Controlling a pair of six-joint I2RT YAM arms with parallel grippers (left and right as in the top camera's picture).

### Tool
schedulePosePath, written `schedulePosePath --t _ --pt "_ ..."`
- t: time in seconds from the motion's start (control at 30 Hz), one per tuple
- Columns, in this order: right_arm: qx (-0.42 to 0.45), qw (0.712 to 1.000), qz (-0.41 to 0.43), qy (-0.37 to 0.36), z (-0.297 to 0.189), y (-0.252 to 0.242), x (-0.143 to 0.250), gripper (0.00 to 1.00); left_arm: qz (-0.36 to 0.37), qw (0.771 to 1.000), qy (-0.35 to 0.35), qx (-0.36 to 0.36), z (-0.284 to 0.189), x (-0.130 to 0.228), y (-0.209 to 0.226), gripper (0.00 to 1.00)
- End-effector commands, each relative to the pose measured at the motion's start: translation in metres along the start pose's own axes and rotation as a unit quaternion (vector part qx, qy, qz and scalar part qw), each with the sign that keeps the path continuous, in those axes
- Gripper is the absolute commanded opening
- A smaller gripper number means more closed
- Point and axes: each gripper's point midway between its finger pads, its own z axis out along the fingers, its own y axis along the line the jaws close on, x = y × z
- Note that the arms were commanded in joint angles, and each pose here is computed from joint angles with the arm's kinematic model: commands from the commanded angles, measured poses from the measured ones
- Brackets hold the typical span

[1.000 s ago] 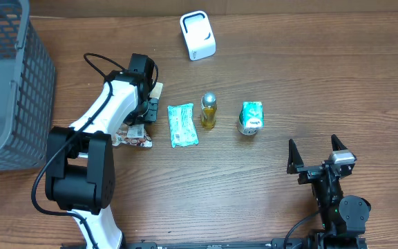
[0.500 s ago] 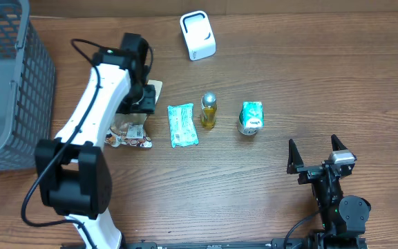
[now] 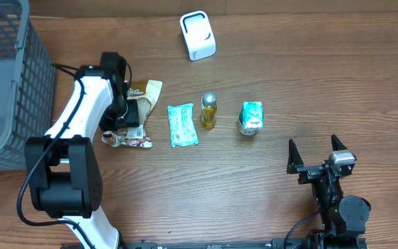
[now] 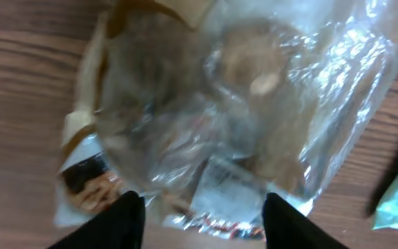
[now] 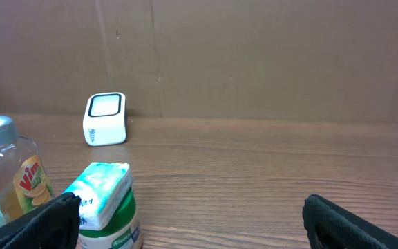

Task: Scan the item barcode

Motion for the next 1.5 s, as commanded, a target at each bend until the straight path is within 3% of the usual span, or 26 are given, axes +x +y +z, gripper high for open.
schedulePosePath --t 0.0,0.6,0.83,1.07,1.23,1.47 --pt "0.006 1.0 -0.001 -0.001 0.0 -0.002 0.002 1.0 0.011 0.999 0.011 0.05 0.008 0.009 -0.016 0.58" --pt "0.006 1.0 -0.001 -0.001 0.0 -0.002 0.002 1.0 -0.006 0.999 0.01 0.05 0.035 0.017 -0.015 0.61" --pt "0.006 1.0 -0.001 -0.001 0.0 -0.002 0.002 1.0 -0.002 0.995 -0.021 0.092 -0.007 -0.008 -0.031 0.7" --pt "0.006 1.0 -0.001 -0.001 0.0 -0.002 0.002 1.0 -0.028 0.998 -0.047 0.039 -0.043 -0.027 -0.003 0.72" --pt "0.006 1.0 -0.001 -0.001 0.0 -0.002 0.002 1.0 -0.037 0.999 -0.023 -0.006 -0.031 -0.014 0.017 0.71" --pt "0.006 1.0 -0.001 -0.001 0.0 -0.002 0.002 1.0 -0.036 0.999 -0.013 0.005 0.009 -0.001 0.014 0.73"
